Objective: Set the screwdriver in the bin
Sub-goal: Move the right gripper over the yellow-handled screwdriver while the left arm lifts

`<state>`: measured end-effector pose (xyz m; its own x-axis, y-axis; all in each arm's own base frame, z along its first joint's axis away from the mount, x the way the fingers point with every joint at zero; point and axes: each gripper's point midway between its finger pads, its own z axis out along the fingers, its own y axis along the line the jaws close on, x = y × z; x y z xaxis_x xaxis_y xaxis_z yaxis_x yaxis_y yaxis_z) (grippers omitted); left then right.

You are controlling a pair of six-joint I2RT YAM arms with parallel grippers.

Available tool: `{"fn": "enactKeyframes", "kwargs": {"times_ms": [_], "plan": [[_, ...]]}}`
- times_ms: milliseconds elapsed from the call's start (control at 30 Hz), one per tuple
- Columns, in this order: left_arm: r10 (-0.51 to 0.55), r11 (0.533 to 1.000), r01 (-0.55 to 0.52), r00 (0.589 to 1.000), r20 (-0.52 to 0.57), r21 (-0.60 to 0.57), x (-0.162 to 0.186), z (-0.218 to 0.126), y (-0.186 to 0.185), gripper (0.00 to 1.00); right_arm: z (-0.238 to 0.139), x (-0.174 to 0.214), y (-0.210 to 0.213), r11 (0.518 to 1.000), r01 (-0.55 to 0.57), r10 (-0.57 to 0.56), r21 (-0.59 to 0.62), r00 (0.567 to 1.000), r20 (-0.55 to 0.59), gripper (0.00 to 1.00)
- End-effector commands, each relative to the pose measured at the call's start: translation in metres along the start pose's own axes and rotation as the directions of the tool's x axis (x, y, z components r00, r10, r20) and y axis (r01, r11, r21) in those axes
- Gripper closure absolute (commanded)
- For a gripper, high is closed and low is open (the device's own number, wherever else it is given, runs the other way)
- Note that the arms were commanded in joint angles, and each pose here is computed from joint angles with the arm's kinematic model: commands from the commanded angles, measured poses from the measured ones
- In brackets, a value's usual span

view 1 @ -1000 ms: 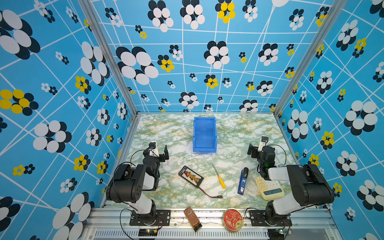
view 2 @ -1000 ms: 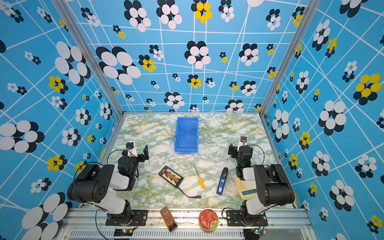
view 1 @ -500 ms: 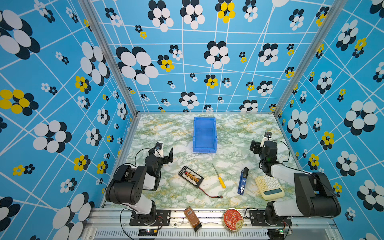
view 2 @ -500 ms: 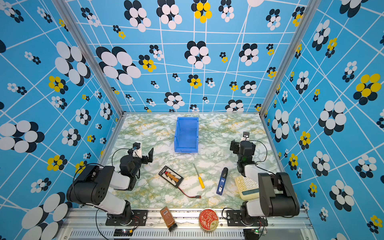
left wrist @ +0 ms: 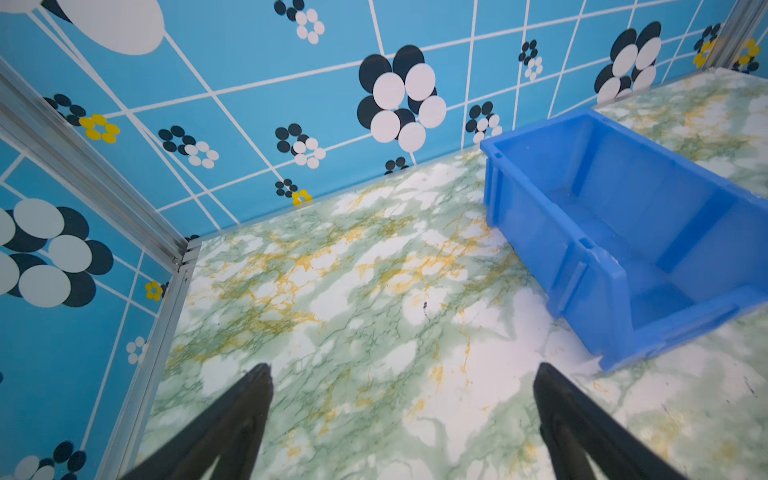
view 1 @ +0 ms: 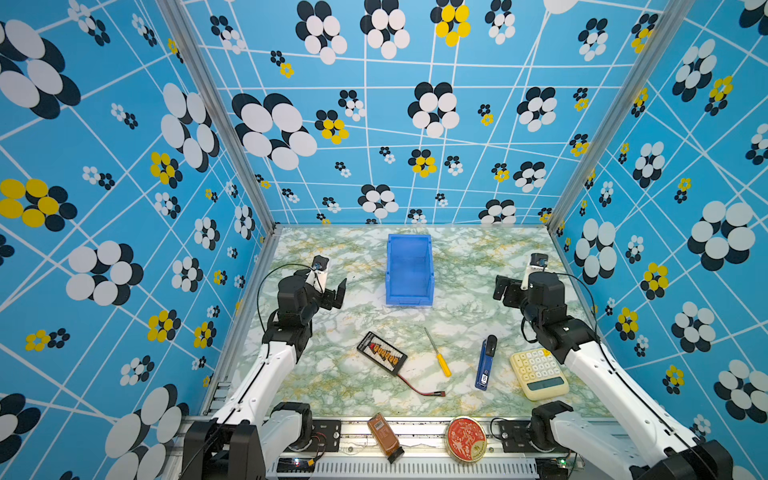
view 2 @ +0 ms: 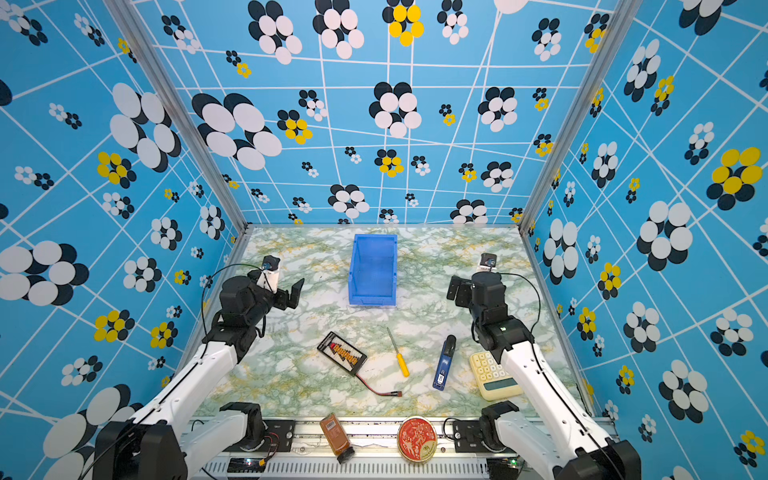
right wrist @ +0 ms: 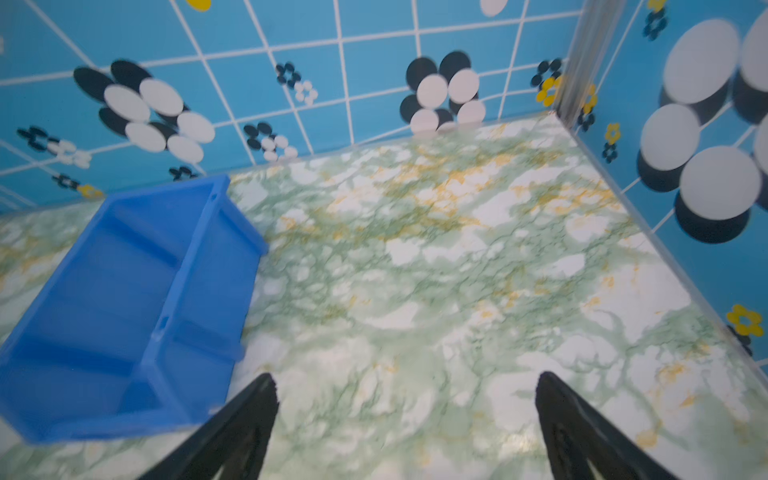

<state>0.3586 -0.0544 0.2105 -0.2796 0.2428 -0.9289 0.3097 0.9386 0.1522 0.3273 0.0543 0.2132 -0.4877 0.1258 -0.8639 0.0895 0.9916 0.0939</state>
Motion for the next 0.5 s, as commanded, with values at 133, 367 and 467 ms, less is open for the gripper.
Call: {"fn": "enactKeyframes", "kwargs": {"times_ms": [133, 367, 467], "plan": [[-0.007, 0.987, 0.063, 0.937, -0.35, 0.149, 0.027, -0.056, -0.03, 0.01, -0.032, 0.08, 0.069, 0.973, 0.133, -0.187, -0.187, 0.933, -0.308, 0.01], [0.023, 0.953, 0.102, 0.914, -0.406, 0.284, 0.012, -0.1, -0.056, 0.01, -0.052, 0.157, 0.127, 0.918, 0.231, -0.362, -0.322, 0.822, -0.441, 0.03], [0.043, 0.961, 0.079, 0.905, -0.423, 0.266, 0.016, -0.1, -0.054, 0.01, -0.057, 0.18, 0.142, 0.891, 0.301, -0.435, -0.34, 0.78, -0.45, 0.05]]}}
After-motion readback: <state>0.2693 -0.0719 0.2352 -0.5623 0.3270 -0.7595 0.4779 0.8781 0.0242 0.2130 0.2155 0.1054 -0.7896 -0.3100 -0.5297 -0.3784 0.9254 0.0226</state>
